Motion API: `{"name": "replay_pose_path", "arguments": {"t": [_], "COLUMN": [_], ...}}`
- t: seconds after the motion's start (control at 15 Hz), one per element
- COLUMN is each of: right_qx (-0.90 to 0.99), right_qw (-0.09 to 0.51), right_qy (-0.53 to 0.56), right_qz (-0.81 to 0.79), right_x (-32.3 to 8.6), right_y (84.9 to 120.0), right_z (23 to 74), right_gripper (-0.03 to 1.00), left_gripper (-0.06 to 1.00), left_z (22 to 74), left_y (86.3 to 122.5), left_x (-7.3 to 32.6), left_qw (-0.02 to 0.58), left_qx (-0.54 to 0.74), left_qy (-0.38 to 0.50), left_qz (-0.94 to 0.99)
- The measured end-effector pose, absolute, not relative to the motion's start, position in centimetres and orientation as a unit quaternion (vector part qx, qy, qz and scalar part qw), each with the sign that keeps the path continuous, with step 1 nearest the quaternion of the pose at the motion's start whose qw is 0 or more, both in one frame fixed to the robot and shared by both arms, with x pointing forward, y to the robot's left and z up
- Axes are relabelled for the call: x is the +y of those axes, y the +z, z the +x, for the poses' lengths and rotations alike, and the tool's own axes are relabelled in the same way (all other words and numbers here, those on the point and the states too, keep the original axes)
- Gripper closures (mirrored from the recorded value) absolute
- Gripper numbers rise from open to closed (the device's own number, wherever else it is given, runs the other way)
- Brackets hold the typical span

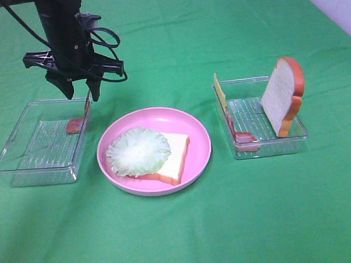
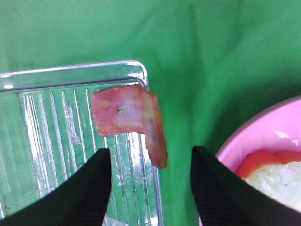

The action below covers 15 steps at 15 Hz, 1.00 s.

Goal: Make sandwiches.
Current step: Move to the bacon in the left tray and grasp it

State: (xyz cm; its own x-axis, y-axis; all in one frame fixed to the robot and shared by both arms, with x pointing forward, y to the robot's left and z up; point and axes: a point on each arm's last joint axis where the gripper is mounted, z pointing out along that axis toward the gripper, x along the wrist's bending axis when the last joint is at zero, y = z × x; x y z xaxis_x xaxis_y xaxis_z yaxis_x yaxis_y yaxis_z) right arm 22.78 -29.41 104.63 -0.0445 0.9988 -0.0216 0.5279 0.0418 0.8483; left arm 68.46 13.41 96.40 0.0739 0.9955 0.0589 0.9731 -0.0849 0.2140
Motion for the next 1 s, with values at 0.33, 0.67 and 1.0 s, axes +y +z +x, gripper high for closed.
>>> {"name": "replay_pose_path", "arguments": {"t": [0.33,0.67,1.0], "right_qx": [0.636,0.636,0.636], "right_qw": [0.342,0.342,0.342], "right_qy": [0.344,0.344,0.344], "right_qz": [0.601,0.601,0.601], "right_x": [-29.4,-29.4,-29.4], "right_y": [104.6,104.6,104.6], "right_z": [22.8,22.8,22.8], "right_gripper": [0.28,0.28,0.28], "left_gripper": [0.44,0.44,0.45], "left_z": [68.7,68.8,68.9], "left_y": [96.4,95.8,94.8], "left_x": [13.3,13.4,13.5], "left_qw": [0.071,0.063,0.046], "left_qx": [0.671,0.671,0.669], "left_qy": [0.103,0.102,0.102], "left_qz": [0.731,0.732,0.735]}}
